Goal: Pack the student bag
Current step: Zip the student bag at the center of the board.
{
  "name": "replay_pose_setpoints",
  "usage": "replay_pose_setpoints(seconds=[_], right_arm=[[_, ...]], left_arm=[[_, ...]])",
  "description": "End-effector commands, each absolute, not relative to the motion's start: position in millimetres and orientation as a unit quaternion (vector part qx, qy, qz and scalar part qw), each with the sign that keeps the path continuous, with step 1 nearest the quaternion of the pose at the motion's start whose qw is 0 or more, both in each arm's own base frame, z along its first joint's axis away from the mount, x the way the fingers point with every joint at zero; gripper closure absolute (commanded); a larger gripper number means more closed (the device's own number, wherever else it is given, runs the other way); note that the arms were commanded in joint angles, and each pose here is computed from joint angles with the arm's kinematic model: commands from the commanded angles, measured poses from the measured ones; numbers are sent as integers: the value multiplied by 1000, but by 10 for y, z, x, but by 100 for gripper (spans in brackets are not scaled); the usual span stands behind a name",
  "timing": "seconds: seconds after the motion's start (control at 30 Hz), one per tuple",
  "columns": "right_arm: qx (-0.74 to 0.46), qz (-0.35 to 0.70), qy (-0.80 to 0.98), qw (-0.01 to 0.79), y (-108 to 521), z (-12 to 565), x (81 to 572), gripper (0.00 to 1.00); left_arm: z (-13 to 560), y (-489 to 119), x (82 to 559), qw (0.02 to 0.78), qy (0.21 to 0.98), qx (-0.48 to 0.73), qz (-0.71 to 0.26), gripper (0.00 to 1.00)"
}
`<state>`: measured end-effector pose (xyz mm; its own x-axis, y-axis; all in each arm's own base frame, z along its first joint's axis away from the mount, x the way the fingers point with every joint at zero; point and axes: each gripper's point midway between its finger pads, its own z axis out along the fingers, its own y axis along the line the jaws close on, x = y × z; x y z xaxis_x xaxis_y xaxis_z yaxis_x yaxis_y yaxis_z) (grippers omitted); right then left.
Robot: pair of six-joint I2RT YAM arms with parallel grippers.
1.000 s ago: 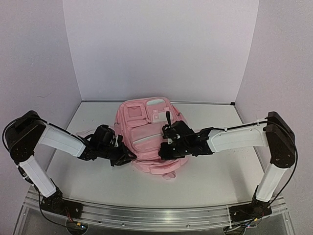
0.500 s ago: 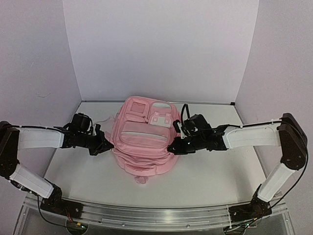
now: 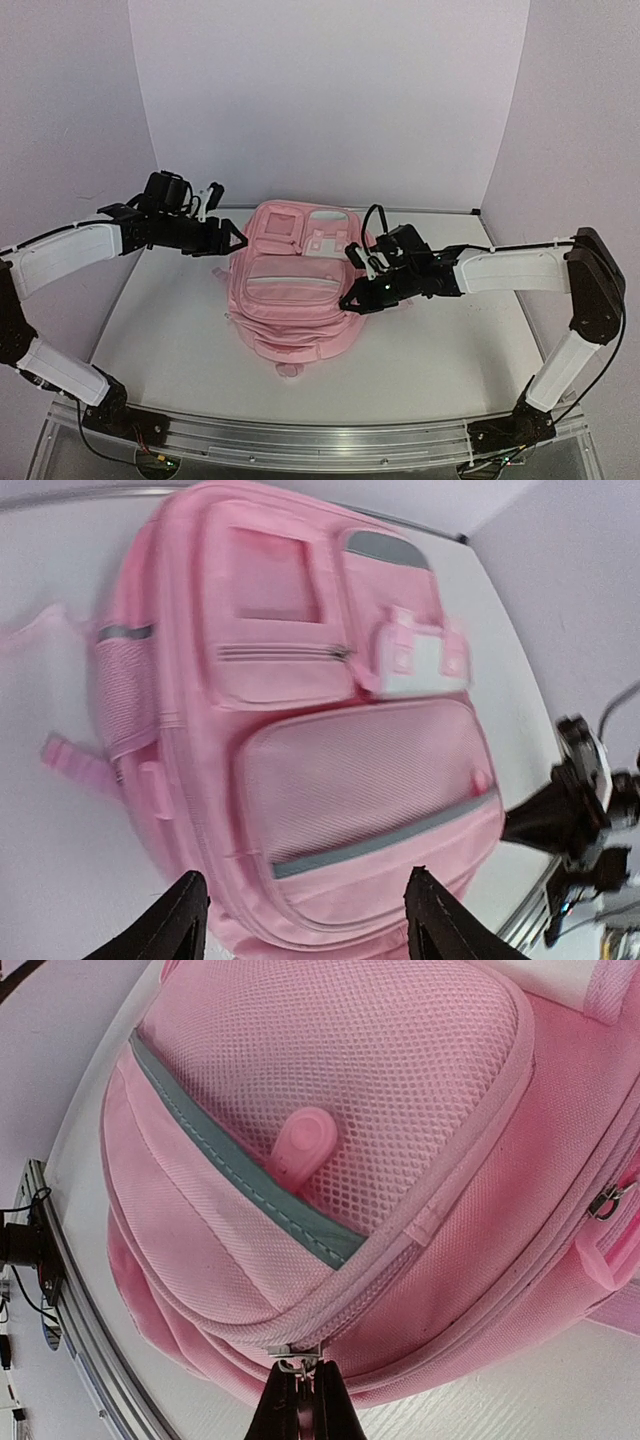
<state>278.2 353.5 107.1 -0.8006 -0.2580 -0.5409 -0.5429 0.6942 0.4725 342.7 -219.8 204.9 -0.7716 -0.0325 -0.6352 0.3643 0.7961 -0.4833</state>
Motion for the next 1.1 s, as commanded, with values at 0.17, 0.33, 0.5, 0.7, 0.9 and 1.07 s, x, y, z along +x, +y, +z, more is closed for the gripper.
replay_pose_setpoints(seconds=[0.17, 0.33, 0.5, 0.7, 0.9, 1.07], right_arm=[[-247, 334, 884, 216, 3605, 1147, 2764, 100], [-239, 334, 886, 216, 3615, 1142, 2785, 100], [-234, 336, 886, 216, 3620, 1158, 2793, 100], [-232, 336, 885, 222, 3597, 1201, 2787, 100], [-230, 337, 886, 222, 3590, 1202, 2784, 100], [-226, 333, 886, 231, 3571, 1243, 2802, 100]], left_arm=[[2253, -3305, 2634, 410, 793, 368, -259, 32], [2066, -3747, 2544, 449, 757, 430, -201, 33], [1860, -4104, 2551, 458, 740, 460, -178, 33], [1692, -4247, 2615, 461, 735, 471, -160, 41], [1485, -4253, 2703, 459, 739, 480, -114, 57], [1378, -4301, 2691, 452, 734, 497, -98, 76]])
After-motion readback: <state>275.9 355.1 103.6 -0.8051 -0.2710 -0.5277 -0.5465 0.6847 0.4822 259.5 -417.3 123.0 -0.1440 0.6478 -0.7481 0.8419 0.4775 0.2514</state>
